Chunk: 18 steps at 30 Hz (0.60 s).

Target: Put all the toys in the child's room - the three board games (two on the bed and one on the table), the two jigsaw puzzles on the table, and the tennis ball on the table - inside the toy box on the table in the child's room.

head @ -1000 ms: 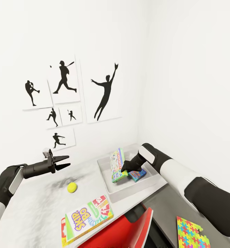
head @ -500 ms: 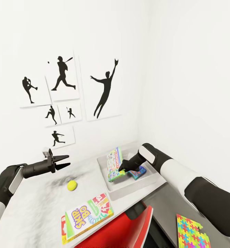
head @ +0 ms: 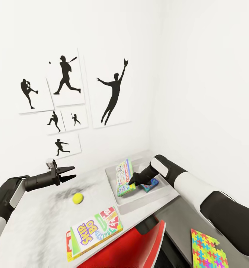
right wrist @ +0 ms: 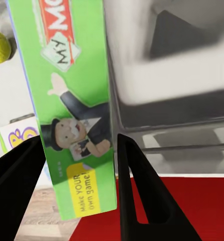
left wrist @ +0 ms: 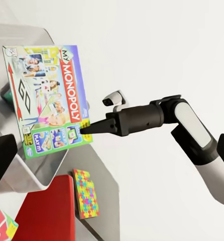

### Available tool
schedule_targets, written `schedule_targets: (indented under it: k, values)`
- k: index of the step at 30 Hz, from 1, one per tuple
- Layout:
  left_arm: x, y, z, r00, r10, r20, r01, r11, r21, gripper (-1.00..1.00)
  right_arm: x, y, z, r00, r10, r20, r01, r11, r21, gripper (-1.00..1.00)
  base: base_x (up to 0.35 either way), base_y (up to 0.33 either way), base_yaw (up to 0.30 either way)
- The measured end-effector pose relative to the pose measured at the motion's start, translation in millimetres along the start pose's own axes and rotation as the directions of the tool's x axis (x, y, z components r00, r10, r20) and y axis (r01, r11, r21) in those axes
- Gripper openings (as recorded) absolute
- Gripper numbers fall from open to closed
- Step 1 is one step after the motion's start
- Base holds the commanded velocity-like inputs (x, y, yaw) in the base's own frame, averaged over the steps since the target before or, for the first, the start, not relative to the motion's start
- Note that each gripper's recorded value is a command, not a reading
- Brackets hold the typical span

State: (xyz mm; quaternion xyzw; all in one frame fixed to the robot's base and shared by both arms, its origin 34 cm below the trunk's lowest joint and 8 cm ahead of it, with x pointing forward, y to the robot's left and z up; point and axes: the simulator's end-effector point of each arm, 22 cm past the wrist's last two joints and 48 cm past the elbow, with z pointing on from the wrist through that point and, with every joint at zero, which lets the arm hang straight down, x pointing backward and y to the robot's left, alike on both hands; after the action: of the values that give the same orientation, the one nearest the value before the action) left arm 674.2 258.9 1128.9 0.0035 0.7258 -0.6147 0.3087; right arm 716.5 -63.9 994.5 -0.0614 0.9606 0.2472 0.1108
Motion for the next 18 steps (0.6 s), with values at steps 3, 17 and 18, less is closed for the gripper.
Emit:
schedule_targets:
  k: [3, 17, 18]
  values:
    - [0.5, 2.6, 0.5, 1.000, -0.004, -0.001, 0.004, 1.000, -0.001, 1.00, 0.7, -1.8, 2.5, 1.000, 0.003, -0.004, -0.003, 1.000, 0.000, -1.00, 0.000, 0.000, 0.000]
    - [4.0, 15.3, 2.5, 1.000, -0.025, -0.007, 0.025, 1.000, -0.011, 1.00, 3.5, -13.7, 12.5, 1.000, 0.019, -0.022, -0.019, 1.000, 0.005, -1.00, 0.000, 0.000, 0.000]
    - [4.3, 16.3, 2.7, 1.000, -0.026, -0.007, 0.026, 1.000, -0.011, 1.00, 3.6, -14.5, 13.1, 1.000, 0.021, -0.023, -0.021, 1.000, 0.004, -1.00, 0.000, 0.000, 0.000]
